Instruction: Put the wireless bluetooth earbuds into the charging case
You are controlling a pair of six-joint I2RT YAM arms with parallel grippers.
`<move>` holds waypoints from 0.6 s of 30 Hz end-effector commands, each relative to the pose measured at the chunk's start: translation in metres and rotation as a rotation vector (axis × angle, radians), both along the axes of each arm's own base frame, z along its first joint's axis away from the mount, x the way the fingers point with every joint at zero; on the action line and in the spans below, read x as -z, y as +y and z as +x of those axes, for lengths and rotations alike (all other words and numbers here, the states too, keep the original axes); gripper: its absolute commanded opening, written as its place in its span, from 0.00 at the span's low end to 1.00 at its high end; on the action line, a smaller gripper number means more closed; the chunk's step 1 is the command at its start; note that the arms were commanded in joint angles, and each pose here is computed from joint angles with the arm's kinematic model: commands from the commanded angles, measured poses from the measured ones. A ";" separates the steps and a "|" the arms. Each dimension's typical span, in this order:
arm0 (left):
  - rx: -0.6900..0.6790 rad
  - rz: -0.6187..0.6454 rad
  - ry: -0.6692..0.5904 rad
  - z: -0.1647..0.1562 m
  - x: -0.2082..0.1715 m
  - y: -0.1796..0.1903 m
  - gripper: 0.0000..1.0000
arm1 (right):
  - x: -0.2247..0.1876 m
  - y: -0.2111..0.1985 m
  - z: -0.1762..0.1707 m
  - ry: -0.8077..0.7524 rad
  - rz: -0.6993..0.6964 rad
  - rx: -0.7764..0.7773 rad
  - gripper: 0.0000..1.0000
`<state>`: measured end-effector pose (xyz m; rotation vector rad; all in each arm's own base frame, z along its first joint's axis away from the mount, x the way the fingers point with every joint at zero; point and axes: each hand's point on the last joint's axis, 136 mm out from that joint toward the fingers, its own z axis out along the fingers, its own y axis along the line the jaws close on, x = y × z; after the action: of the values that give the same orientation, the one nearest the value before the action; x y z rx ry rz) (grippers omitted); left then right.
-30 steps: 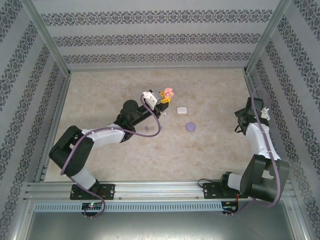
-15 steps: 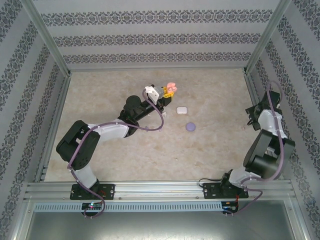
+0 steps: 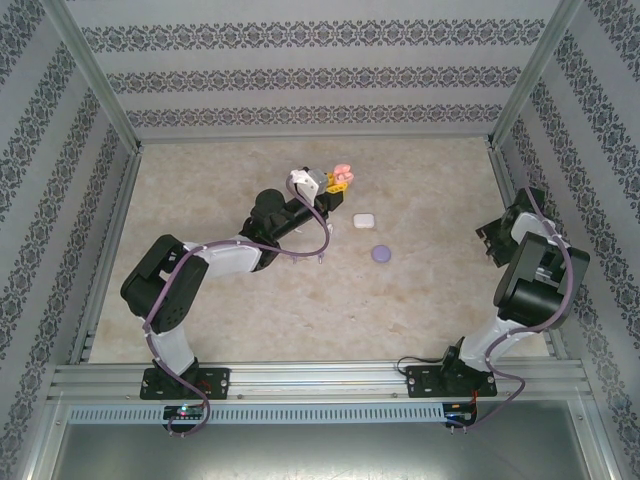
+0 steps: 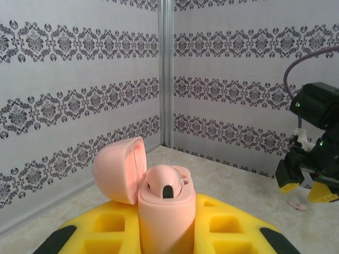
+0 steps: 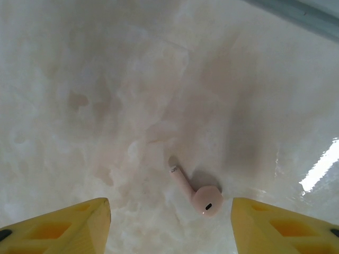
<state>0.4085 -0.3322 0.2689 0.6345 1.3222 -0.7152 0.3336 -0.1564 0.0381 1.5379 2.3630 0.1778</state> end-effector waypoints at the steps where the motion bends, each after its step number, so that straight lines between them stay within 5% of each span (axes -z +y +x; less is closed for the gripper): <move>1: 0.001 -0.079 -0.053 0.002 -0.024 0.002 0.00 | 0.000 0.007 0.006 0.009 0.009 -0.051 0.62; 13: -0.008 -0.092 -0.041 0.002 -0.021 0.004 0.00 | -0.006 0.052 0.022 -0.030 0.087 -0.163 0.59; 18: 0.001 -0.089 -0.036 0.002 -0.019 0.003 0.00 | -0.028 0.044 0.022 -0.033 -0.013 -0.168 0.59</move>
<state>0.4087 -0.3309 0.2769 0.5982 1.3013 -0.7411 0.3544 -0.1026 0.0404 1.3545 2.4950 0.2921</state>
